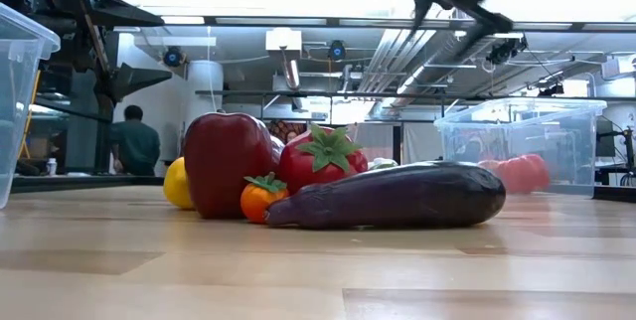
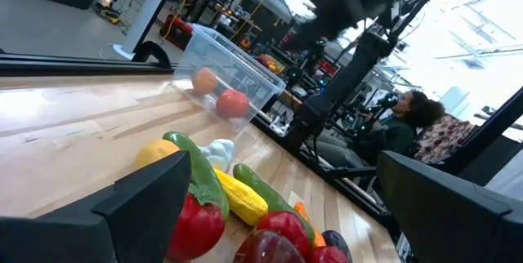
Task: Sort produce into baskets
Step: Put the bottom green cucumber into the top transparent bin
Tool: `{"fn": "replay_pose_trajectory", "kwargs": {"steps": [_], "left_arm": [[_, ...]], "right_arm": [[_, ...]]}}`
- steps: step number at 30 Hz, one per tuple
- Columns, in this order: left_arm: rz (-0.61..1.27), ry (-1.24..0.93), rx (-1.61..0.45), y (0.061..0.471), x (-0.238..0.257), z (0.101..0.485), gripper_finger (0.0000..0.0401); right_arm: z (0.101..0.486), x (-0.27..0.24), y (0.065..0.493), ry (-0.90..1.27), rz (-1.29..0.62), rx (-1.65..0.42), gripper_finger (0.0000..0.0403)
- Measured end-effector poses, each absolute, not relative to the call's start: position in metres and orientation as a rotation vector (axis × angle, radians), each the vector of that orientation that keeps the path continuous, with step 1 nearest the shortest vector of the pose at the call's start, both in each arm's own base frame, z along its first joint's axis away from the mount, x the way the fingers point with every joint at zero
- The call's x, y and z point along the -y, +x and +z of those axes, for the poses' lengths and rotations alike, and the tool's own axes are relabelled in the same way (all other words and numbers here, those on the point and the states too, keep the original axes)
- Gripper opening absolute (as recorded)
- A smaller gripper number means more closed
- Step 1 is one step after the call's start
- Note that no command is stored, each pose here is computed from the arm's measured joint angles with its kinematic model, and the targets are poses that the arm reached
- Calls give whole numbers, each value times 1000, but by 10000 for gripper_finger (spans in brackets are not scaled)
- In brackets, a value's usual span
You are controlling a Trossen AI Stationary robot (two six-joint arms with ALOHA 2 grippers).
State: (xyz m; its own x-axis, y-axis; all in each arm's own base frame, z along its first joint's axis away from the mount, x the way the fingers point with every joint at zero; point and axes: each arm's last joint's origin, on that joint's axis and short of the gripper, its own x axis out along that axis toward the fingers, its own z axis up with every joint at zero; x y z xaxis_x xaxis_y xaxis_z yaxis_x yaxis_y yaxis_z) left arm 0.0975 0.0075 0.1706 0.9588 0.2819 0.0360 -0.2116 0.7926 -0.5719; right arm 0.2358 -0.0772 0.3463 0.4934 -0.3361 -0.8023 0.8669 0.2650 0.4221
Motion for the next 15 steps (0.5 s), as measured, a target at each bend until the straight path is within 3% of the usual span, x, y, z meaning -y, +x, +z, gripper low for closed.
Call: {"fn": "replay_pose_trajectory", "kwargs": {"steps": [10,15], "left_arm": [[266,-600,122,97,-8,171,378],[266,-600,122,97,-8,171,378]], "right_arm": [[274,-14,306,1050,-937,-902,360],[237,-34,330,1047,-923,-998,360]]}}
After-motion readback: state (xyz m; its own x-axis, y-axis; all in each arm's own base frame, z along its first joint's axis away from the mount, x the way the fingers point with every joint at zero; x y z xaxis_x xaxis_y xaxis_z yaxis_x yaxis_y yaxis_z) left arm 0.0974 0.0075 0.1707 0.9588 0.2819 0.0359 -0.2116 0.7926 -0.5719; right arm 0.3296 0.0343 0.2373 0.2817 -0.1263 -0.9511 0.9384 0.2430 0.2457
